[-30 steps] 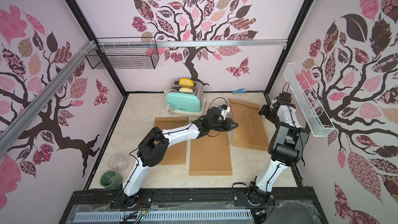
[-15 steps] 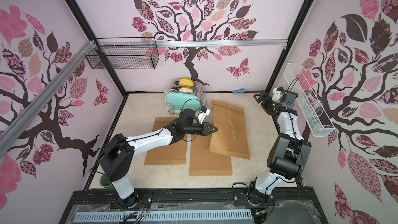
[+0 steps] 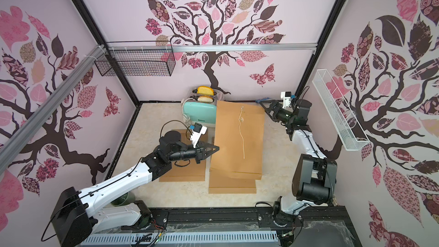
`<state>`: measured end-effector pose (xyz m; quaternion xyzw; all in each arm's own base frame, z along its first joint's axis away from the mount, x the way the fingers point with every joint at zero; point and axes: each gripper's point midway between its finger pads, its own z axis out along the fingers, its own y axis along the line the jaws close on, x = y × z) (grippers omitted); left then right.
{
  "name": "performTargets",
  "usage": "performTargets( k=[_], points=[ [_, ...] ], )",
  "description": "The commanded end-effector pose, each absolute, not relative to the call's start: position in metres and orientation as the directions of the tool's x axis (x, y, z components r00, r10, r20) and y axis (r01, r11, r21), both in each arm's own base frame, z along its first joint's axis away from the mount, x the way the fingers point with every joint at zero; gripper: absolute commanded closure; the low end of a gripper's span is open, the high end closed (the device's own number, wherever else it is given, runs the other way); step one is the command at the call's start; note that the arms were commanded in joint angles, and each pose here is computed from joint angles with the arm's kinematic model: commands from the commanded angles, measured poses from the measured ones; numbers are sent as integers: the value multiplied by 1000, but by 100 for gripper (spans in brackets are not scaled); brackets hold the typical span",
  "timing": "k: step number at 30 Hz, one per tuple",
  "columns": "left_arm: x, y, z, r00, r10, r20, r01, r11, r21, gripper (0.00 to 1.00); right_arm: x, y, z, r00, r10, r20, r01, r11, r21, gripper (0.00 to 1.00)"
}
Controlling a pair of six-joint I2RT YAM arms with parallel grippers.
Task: Close the mouth of the file bag
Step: Pick up the file bag from the center of the board, then close the file bag.
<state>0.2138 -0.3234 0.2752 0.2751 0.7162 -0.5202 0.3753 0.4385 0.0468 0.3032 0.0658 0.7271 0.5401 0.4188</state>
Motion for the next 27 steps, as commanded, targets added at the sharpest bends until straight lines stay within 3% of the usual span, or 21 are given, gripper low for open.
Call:
performTargets(
  k=[1,6,13,24,26,27],
  points=[
    [209,-310,285,-506,-27,-862,815,314,-488,100,412,66,369,-570,468,-676,-580,354,734,6],
    [206,-307,297,-495,-42,-868,823,298,-483,100,392,114,356,-663,337,-668,-610,273,744,8],
    [211,-303,314,-517,-128,-847,810,246,-532,100,386,118,356,-661,307,-684,-635,256,729,11],
    [214,-302,311,-528,-112,-842,807,243,-539,100,383,120,371,-649,323,-689,-661,211,720,35],
    [215,-302,312,-534,-119,-837,801,243,-546,100,387,120,375,-663,328,-672,-652,187,735,42],
    [216,-302,313,-533,-124,-837,800,247,-546,100,388,121,376,-669,328,-667,-651,174,739,52]
  ],
)
